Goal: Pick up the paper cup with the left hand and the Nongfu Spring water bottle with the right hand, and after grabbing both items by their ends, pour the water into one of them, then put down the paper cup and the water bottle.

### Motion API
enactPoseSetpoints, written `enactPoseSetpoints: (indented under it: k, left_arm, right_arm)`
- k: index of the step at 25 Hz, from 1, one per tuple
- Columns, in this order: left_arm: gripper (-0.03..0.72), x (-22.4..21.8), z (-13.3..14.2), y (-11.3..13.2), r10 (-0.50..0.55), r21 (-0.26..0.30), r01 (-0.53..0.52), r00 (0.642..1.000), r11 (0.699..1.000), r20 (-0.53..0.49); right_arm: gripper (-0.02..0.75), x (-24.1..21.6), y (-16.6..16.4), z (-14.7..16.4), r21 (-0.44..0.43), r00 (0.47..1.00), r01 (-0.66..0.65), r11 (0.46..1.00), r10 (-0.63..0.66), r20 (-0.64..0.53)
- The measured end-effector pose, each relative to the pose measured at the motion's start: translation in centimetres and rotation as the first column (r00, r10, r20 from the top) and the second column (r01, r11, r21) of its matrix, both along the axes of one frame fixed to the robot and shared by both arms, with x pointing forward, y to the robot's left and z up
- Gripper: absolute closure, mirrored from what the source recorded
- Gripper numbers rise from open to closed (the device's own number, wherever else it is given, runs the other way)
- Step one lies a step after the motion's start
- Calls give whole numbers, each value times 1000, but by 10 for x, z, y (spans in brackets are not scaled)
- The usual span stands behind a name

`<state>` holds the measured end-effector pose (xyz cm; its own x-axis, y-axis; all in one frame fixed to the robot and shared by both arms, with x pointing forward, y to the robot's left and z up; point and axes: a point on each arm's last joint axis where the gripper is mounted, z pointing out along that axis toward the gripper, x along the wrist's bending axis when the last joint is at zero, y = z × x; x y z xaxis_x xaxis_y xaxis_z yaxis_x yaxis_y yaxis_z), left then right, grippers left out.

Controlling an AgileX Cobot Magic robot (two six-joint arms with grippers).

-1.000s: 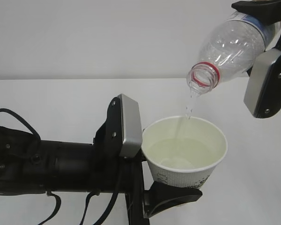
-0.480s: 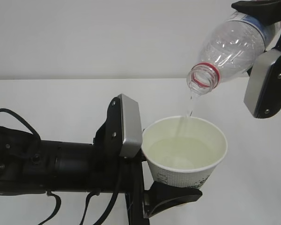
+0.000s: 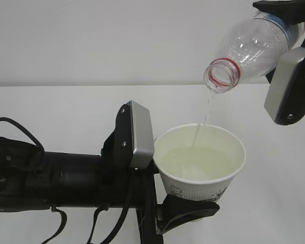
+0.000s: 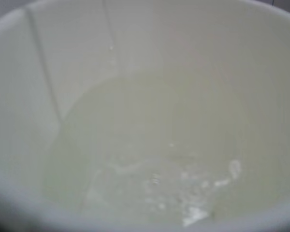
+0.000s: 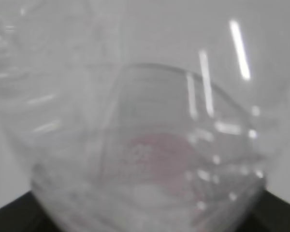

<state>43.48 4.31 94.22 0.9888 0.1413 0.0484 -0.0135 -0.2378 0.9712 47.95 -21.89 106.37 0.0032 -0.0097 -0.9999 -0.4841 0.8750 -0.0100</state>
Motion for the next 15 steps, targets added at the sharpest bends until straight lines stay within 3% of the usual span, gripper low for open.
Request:
enactPoseSetpoints:
  k: [6,15]
  left_arm:
    - [178,0,0,0,5,-2,-5,1000,1000,-2]
    - [178,1,0,0,6,-3,-6,1000,1000,-3]
  right_arm:
    - [234,0,0,0,80,999,2,997,2,-44]
    - [234,0,0,0,292,987,26,956,23,-161]
